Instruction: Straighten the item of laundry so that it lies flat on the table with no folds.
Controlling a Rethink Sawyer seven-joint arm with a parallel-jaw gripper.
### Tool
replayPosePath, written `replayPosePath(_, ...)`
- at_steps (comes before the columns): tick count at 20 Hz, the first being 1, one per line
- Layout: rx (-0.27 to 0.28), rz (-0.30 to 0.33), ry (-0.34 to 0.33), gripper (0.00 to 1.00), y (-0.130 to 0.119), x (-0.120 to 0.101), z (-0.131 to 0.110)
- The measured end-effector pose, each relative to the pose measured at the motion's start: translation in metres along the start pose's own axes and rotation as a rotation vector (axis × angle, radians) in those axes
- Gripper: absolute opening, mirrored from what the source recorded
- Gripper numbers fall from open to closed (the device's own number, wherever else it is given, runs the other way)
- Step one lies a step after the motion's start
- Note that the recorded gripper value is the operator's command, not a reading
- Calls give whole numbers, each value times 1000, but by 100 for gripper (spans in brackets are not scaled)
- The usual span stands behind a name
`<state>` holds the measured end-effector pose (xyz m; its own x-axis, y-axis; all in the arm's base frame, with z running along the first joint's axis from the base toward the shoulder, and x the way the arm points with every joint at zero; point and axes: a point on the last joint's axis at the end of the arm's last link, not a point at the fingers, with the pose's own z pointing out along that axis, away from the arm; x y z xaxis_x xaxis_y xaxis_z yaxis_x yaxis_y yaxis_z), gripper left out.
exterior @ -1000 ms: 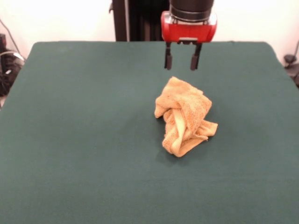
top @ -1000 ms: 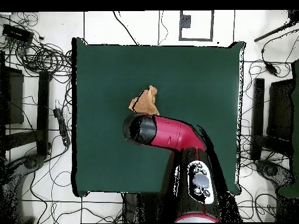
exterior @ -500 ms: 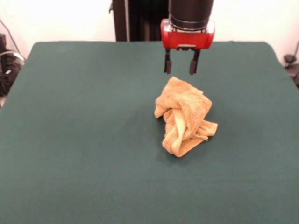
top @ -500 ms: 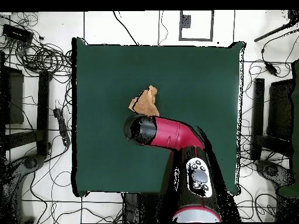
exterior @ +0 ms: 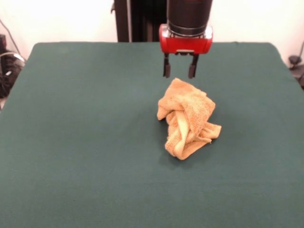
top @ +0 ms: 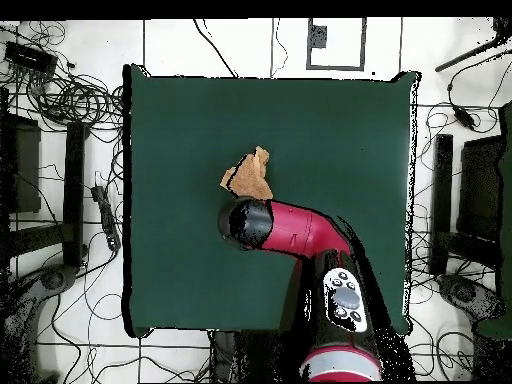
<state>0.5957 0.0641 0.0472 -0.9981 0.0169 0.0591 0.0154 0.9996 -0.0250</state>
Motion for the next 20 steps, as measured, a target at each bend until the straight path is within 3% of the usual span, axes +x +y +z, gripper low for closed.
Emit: replayPosePath(20,-29,-16,15,100,15,1,11)
